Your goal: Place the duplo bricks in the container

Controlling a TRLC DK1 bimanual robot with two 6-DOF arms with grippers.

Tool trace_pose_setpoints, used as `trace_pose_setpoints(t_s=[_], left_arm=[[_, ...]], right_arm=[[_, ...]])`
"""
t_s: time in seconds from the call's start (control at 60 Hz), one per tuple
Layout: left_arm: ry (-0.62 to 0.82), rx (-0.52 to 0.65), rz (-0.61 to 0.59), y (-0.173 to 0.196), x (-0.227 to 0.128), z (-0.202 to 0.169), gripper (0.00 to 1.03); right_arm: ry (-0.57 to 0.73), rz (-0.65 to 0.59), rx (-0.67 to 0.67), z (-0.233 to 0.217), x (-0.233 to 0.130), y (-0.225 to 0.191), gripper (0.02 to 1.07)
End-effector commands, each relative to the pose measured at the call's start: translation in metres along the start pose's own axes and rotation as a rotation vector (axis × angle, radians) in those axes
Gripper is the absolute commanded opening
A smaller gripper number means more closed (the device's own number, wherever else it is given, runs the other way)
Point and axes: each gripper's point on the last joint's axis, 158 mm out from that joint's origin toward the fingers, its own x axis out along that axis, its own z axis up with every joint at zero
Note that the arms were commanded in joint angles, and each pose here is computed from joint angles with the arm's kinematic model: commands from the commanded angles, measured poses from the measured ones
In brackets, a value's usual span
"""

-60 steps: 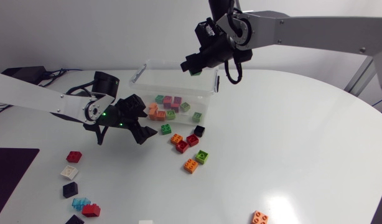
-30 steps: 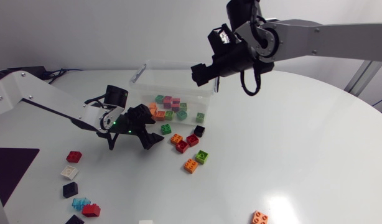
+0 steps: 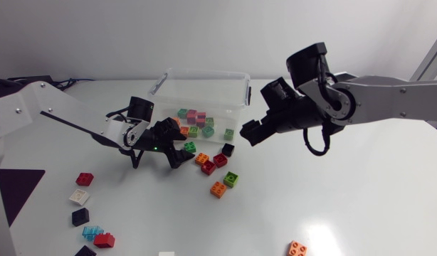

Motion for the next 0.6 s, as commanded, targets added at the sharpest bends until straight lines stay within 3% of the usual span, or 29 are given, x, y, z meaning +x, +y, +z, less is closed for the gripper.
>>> trace_pose_setpoints(t_s=[0.0, 0.25, 0.417, 0.5, 0.583], left_arm=[[-0.007, 0.022, -0.022, -0.004, 0.009, 0.0, 0.82], [-0.012, 0.022, -0.052, -0.013, 0.013, 0.001, 0.53], [-0.011, 0.028, -0.061, -0.016, 0.012, 0.001, 0.2], [-0.009, 0.031, -0.065, -0.017, 0.007, 0.002, 0.12], [-0.011, 0.031, -0.062, -0.019, 0.001, 0.004, 0.11]], right_arm=[[0.022, 0.006, -0.033, -0.019, 0.004, -0.004, 1.02], [0.094, 0.045, -0.124, -0.051, 0.047, -0.008, 1.02], [0.124, 0.081, -0.181, -0.064, 0.076, -0.004, 1.02], [0.132, 0.097, -0.198, -0.066, 0.088, -0.004, 1.02], [0.133, 0.105, -0.213, -0.066, 0.098, -0.003, 1.02]])
